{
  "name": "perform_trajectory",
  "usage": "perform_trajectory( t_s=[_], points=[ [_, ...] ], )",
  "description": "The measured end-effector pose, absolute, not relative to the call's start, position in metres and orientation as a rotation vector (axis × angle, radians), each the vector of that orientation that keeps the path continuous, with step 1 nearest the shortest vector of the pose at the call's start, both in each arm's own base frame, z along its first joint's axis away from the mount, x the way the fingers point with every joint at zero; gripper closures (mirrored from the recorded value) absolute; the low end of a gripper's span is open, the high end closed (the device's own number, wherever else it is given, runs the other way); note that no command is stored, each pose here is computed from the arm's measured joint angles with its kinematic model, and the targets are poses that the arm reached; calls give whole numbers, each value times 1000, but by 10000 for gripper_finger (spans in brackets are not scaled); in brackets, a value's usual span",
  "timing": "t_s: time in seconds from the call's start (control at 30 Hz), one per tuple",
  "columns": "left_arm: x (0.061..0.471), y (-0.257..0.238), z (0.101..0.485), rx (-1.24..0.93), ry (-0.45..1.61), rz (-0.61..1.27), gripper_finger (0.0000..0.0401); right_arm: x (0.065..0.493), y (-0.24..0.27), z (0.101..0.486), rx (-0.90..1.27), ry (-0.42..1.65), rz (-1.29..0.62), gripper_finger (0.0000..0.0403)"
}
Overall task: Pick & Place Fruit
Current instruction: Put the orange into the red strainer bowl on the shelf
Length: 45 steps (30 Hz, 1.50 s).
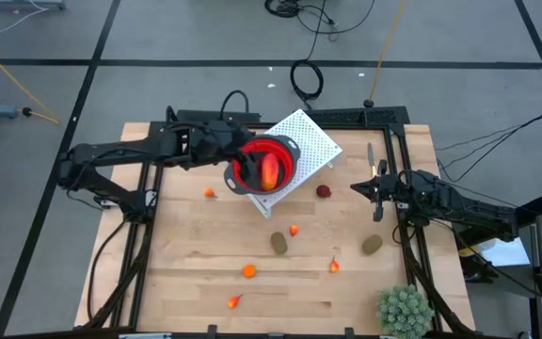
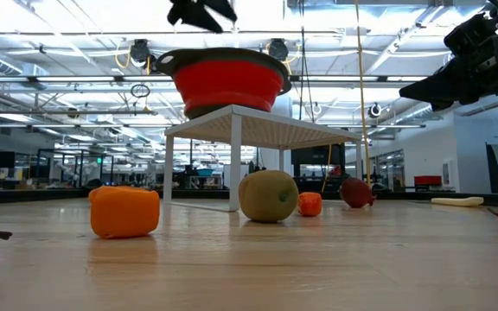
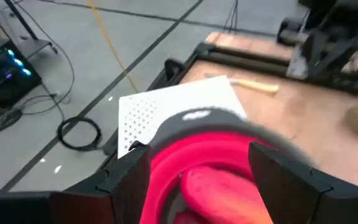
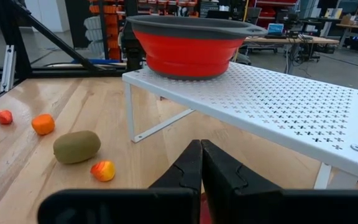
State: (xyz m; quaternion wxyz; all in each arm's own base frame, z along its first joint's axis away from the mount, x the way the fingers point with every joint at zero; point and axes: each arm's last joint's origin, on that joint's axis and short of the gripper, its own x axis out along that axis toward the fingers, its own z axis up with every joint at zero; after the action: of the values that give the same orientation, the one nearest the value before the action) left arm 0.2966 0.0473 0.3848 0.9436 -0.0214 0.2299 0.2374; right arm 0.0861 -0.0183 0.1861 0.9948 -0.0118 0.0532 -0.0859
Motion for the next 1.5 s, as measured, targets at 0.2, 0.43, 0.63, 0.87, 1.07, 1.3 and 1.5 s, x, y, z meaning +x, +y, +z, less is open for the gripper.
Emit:
perform_trajectory(
  t_s=[0.2,0.43,0.63,0.87,1.07,1.3,1.5],
  points=[
    [294,28,402,-175,421,461,132,86,-18,186,-24,107,-172,403],
    [293,-1,403,-368,425,420,132,86,-18,186,-23,107,-173,403],
    [289,-31,400,-532,446,380,132,86,-18,186,-23,107,-172,403],
    [281,-66,397,-674,489,322,132,86,-18,186,-23,107,-172,403],
    [270,-95,392,-835,545,313,132,86,-18,186,-23,107,-172,403],
    [269,-121,381,-953,583,340,132,86,-18,186,-23,107,-172,403],
    [279,-140,361,-1021,661,376,133,86,-18,186,-22,108,-172,403]
  ],
)
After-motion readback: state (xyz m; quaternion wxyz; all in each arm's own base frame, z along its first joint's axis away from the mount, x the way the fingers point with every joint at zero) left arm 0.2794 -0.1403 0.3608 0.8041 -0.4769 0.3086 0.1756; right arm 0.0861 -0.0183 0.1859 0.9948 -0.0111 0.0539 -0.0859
